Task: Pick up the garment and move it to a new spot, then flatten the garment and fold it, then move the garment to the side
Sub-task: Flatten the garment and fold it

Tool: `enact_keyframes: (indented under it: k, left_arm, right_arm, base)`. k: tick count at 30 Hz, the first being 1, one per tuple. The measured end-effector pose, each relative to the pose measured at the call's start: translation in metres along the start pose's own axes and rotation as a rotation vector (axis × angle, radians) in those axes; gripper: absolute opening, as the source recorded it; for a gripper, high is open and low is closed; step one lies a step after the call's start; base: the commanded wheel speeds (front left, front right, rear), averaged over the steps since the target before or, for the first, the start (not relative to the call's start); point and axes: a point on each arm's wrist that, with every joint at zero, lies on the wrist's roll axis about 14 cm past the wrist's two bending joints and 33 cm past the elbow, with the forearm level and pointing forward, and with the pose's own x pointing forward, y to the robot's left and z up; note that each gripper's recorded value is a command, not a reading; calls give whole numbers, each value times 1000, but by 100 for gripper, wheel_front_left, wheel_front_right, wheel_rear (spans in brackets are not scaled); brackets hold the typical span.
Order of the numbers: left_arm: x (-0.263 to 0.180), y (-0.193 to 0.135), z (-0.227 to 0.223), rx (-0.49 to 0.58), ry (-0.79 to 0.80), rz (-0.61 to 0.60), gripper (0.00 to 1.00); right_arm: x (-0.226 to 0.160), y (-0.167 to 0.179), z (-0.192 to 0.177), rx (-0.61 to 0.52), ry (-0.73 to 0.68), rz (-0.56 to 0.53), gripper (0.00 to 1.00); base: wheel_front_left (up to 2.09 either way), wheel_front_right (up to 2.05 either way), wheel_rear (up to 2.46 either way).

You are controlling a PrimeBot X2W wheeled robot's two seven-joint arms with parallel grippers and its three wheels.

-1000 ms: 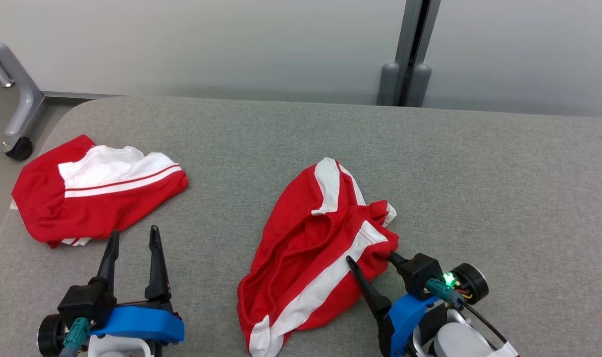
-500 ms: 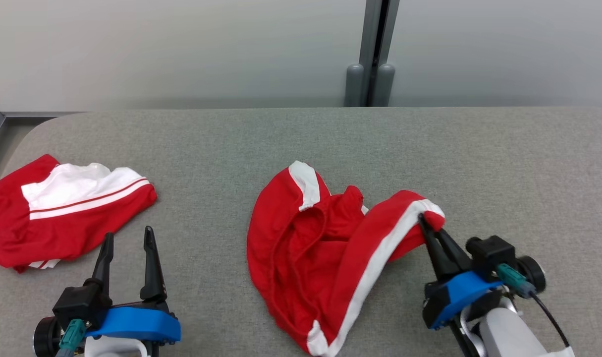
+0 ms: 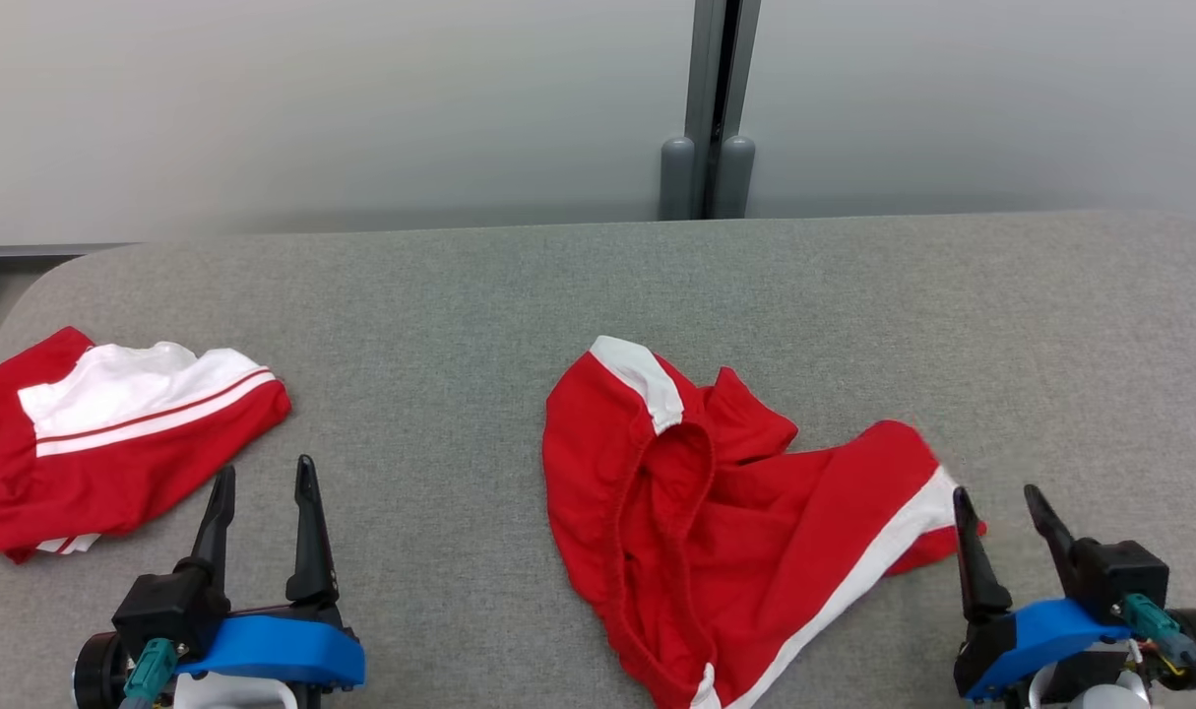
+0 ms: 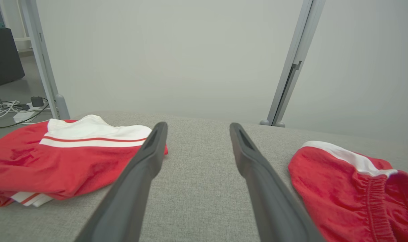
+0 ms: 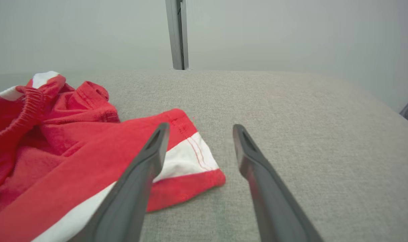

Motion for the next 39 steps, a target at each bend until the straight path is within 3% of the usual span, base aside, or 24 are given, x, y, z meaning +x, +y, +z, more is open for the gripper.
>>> enact_keyframes:
  k: [4, 10, 16, 25, 39]
  left_arm:
    - [0, 1, 1, 3, -3, 0, 100]
    - [-2, 2, 4, 6, -10, 0, 100]
    - [-4, 4, 5, 9, -13, 4, 100]
    - [-2, -6, 5, 18, -13, -29, 100]
    - [24, -148, -1, 78, -1, -486, 100]
  right_arm:
    - [4, -1, 26, -12, -84, 0, 100]
    - [4, 35, 87, 18, -278, 104, 100]
    - [-3, 57, 88, 44, -288, 170, 100]
    - [-3, 54, 82, 44, -270, 160, 100]
    - [-4, 25, 71, 44, -239, 78, 100]
  base:
    - [0, 0, 0]
    - [0, 0, 0]
    - [0, 0, 0]
    - [0, 0, 0]
    - [0, 0, 0]
